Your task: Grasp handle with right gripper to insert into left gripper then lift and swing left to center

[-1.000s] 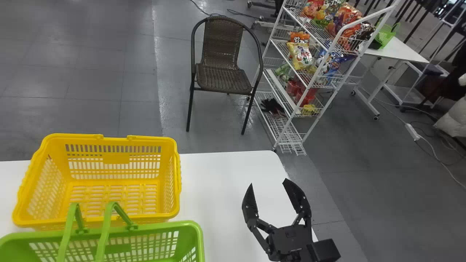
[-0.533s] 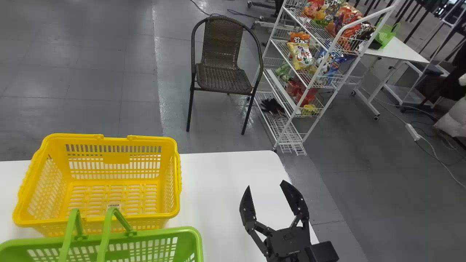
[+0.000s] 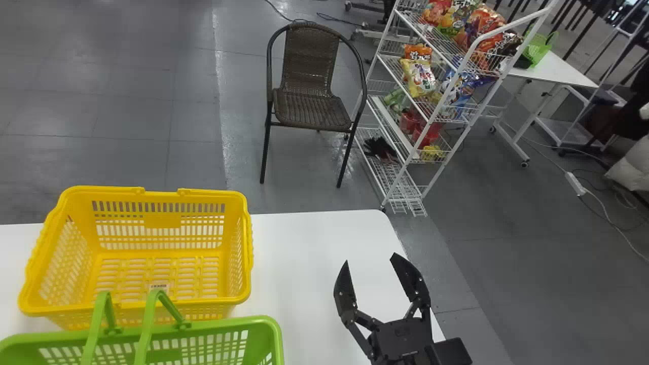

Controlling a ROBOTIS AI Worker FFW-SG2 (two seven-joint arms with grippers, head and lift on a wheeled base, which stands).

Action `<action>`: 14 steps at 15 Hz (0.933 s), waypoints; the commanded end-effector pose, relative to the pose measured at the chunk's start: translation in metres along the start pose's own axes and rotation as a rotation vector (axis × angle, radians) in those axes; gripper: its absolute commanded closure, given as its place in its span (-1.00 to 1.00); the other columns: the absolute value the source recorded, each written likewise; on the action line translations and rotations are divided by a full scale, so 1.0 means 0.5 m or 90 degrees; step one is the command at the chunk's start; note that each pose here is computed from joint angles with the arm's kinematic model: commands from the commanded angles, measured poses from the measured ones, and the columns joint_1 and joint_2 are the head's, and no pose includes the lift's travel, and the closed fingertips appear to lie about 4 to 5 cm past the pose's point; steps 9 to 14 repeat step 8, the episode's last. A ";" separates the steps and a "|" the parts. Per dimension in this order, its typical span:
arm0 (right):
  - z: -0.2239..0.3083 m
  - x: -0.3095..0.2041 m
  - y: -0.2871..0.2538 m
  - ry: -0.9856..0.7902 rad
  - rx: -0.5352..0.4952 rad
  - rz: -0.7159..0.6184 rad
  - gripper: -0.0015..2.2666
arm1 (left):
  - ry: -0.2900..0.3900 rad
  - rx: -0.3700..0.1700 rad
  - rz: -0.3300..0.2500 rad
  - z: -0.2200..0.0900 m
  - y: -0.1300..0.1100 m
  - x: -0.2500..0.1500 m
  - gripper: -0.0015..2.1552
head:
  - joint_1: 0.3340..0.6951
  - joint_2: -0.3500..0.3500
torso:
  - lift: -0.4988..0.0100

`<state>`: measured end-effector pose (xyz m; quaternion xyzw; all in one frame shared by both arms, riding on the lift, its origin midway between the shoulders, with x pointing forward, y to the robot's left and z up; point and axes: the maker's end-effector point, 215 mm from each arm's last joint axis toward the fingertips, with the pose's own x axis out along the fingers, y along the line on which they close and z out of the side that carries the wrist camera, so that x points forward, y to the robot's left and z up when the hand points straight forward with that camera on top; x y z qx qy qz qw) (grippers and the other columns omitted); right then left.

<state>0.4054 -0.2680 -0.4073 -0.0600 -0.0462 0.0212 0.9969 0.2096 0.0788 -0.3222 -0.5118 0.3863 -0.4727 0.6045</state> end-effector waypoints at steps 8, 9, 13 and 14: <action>-0.010 0.006 0.003 0.002 0.002 0.000 -0.84 | -0.004 0.001 0.007 0.007 0.006 -0.005 0.75 | 1.00 -0.98 | 0.96; -0.010 0.006 0.003 0.002 0.002 0.000 -0.84 | -0.004 0.001 0.007 0.007 0.006 -0.005 0.75 | 1.00 -0.98 | 0.96; -0.010 0.006 0.003 0.002 0.002 0.000 -0.84 | -0.004 0.001 0.007 0.007 0.006 -0.005 0.75 | 1.00 -0.98 | 0.96; -0.010 0.006 0.003 0.002 0.002 0.000 -0.84 | -0.004 0.001 0.007 0.007 0.006 -0.005 0.75 | 1.00 -0.98 | 0.96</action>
